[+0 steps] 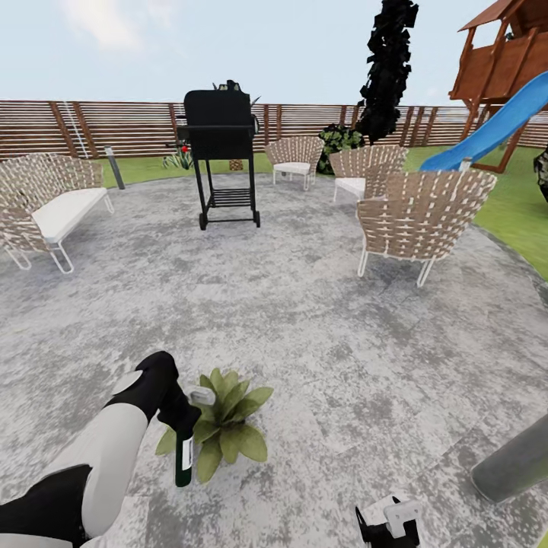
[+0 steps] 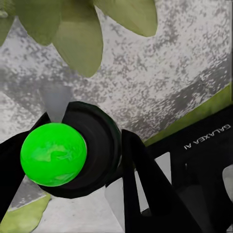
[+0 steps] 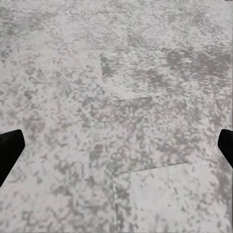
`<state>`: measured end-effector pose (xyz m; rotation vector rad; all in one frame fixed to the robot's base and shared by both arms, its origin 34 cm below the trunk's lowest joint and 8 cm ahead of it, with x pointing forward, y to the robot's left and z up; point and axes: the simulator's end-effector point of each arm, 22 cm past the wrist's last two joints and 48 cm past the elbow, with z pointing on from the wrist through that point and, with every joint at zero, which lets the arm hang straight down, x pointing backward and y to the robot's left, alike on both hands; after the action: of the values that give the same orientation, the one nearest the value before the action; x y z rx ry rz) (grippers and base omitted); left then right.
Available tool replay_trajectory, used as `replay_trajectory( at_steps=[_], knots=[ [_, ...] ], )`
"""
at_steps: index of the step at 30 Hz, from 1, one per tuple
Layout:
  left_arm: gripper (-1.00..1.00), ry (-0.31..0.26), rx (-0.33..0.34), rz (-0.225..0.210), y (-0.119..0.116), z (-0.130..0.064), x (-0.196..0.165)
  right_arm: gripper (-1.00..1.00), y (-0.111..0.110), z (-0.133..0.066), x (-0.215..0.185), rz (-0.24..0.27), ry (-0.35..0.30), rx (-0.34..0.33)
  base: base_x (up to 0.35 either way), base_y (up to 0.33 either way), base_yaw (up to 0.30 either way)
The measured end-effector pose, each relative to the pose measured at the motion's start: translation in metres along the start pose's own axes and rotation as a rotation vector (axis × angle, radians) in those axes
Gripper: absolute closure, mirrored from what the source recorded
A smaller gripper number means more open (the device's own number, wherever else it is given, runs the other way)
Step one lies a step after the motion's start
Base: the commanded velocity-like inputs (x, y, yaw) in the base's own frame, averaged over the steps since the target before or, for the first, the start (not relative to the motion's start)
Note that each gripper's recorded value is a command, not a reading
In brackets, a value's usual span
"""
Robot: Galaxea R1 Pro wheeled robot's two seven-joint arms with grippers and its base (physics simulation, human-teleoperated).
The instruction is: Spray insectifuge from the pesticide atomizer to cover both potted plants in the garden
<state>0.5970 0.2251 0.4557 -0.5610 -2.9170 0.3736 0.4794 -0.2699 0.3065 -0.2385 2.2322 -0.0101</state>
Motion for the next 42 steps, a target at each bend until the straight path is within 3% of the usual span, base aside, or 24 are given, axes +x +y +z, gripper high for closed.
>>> replay_trajectory(
  at_steps=[24, 32, 42],
  knots=[
    [1.00, 0.050, 0.019, -0.004, -0.001, 0.013, 0.015, -1.00, -0.002, 0.000, 0.001, -0.002, 0.002, 0.003, 0.110, -0.019, 0.000],
    [1.00, 0.097, -0.058, -0.013, 0.029, 0.011, 0.033, -1.00, -0.001, 0.000, 0.001, -0.002, 0.002, 0.003, 0.003, 0.000, 0.000],
    [1.00, 0.088, -0.015, -0.014, 0.022, 0.005, 0.029, -1.00, -0.002, 0.000, 0.001, -0.002, 0.002, 0.003, 0.141, 0.020, 0.000]
  ],
)
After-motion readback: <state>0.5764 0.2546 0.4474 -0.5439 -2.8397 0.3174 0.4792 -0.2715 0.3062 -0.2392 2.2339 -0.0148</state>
